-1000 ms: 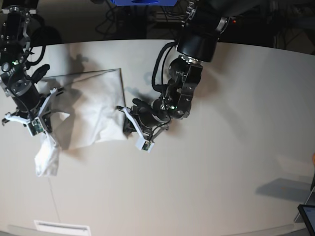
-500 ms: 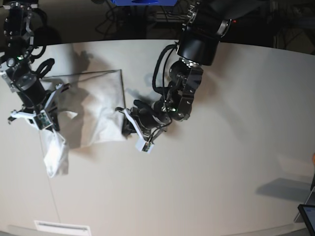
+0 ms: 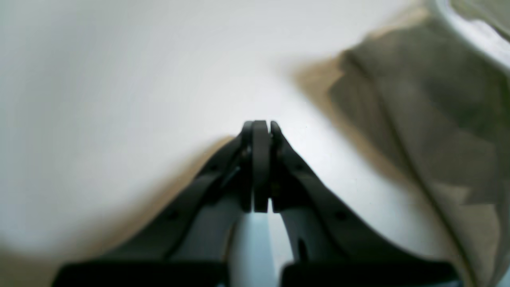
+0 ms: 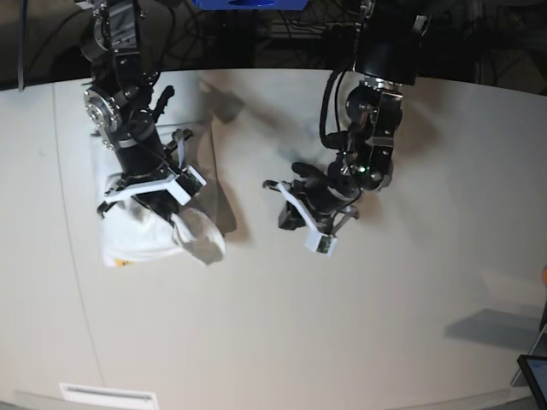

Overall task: Fold the T-shirt properly
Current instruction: 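Fold the held end over the shirt with the right gripper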

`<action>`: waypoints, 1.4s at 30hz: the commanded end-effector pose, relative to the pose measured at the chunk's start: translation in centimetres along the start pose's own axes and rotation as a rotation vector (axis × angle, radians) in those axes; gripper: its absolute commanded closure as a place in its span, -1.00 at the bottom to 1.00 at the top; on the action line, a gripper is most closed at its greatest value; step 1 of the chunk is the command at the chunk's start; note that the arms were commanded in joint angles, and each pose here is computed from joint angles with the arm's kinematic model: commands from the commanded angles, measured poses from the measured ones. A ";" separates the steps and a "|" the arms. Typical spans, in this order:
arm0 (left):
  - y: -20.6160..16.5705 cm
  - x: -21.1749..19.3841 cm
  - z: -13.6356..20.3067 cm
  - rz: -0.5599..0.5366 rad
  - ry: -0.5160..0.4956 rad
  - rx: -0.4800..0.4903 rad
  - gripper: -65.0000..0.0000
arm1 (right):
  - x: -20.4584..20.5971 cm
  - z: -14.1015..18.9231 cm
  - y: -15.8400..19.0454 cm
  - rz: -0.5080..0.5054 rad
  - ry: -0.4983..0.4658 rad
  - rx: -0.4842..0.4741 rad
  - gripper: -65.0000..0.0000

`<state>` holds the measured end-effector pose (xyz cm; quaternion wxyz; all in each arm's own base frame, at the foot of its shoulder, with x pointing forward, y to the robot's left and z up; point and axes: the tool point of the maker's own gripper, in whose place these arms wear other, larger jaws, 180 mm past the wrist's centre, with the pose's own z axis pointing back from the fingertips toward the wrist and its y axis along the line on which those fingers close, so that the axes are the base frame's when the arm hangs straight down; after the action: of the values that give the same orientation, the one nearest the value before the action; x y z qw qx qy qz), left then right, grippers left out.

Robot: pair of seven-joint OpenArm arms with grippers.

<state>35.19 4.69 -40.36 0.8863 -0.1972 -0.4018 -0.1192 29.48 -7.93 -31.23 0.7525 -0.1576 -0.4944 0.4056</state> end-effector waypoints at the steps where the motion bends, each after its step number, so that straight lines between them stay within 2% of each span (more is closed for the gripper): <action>1: 1.2 1.4 0.8 0.005 -0.045 0.022 1.00 | 1.0 0.0 -0.5 -0.029 -0.031 -0.022 0.90; 2: 2.2 1.2 1.4 0.010 -0.032 0.045 1.00 | 0.5 0.0 -0.2 -0.038 0.001 -0.019 0.75; 4: 2.7 1.2 1.9 0.009 -0.022 0.057 1.00 | -0.7 0.0 0.3 -0.040 0.083 -0.005 0.27; 6: 2.8 1.7 2.4 -0.028 -0.026 0.046 1.00 | -0.4 0.2 1.0 -0.027 0.094 0.021 -0.28; 7: 2.7 1.9 2.5 -0.041 -0.031 0.040 1.00 | -0.1 0.2 1.7 -0.016 0.089 0.042 -0.48; 9: 2.6 2.0 2.6 -0.048 -0.033 0.035 1.00 | 0.1 0.7 2.8 -0.014 0.082 0.071 -0.69; 12: 2.6 1.9 2.5 -0.046 -0.031 0.035 1.00 | 0.8 0.7 3.3 -0.012 0.060 0.080 -0.70; 14: 2.6 1.8 2.5 -0.046 -0.030 0.033 1.00 | 1.6 0.7 2.4 -0.015 0.017 0.047 -0.70; 18: 2.5 1.8 2.5 -0.046 -0.030 0.031 1.00 | 1.4 0.8 -2.1 0.008 -0.002 -0.172 -0.73; 21: 2.6 1.5 2.5 -0.045 -0.023 0.033 1.00 | 0.4 1.0 -4.7 0.011 0.027 -0.263 -0.84; 22: 2.6 1.2 2.6 -0.043 -0.020 0.032 1.00 | -0.3 1.1 -5.1 -0.007 0.045 -0.272 -0.88; 24: 2.5 1.1 2.6 -0.042 -0.020 0.032 1.00 | -1.6 1.1 -5.1 -0.060 0.063 -0.234 -0.91; 26: 2.5 0.9 2.6 -0.039 -0.016 0.032 1.00 | -2.3 1.2 -4.8 -0.137 0.052 -0.190 -0.91; 29: 2.6 0.8 2.6 -0.040 -0.014 0.033 1.00 | -3.3 1.6 -5.5 -0.271 0.020 -0.180 -0.91; 31: 2.6 0.9 2.6 -0.041 -0.015 0.034 1.00 | -3.6 2.0 -6.8 -0.353 -0.014 -0.206 -0.91; 35: 2.6 1.0 2.6 -0.042 -0.016 0.034 1.00 | -6.0 3.4 -12.0 -0.484 -0.043 -0.347 -0.91; 37: 2.6 1.0 2.6 -0.042 -0.016 0.034 1.00 | -7.5 4.1 -13.7 -0.526 -0.015 -0.382 -0.91; 41: 2.7 0.8 2.6 -0.040 -0.012 0.035 1.00 | -11.0 5.0 -14.4 -0.545 0.117 -0.274 -0.90; 42: 2.8 0.8 2.5 -0.037 -0.008 0.036 1.00 | -12.3 5.6 -14.7 -0.574 0.165 -0.268 -0.84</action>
<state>33.96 8.34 -40.40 0.8970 -0.1710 -0.3875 -0.1266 28.45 -27.08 -28.56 0.8627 -0.1309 -0.4798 0.0912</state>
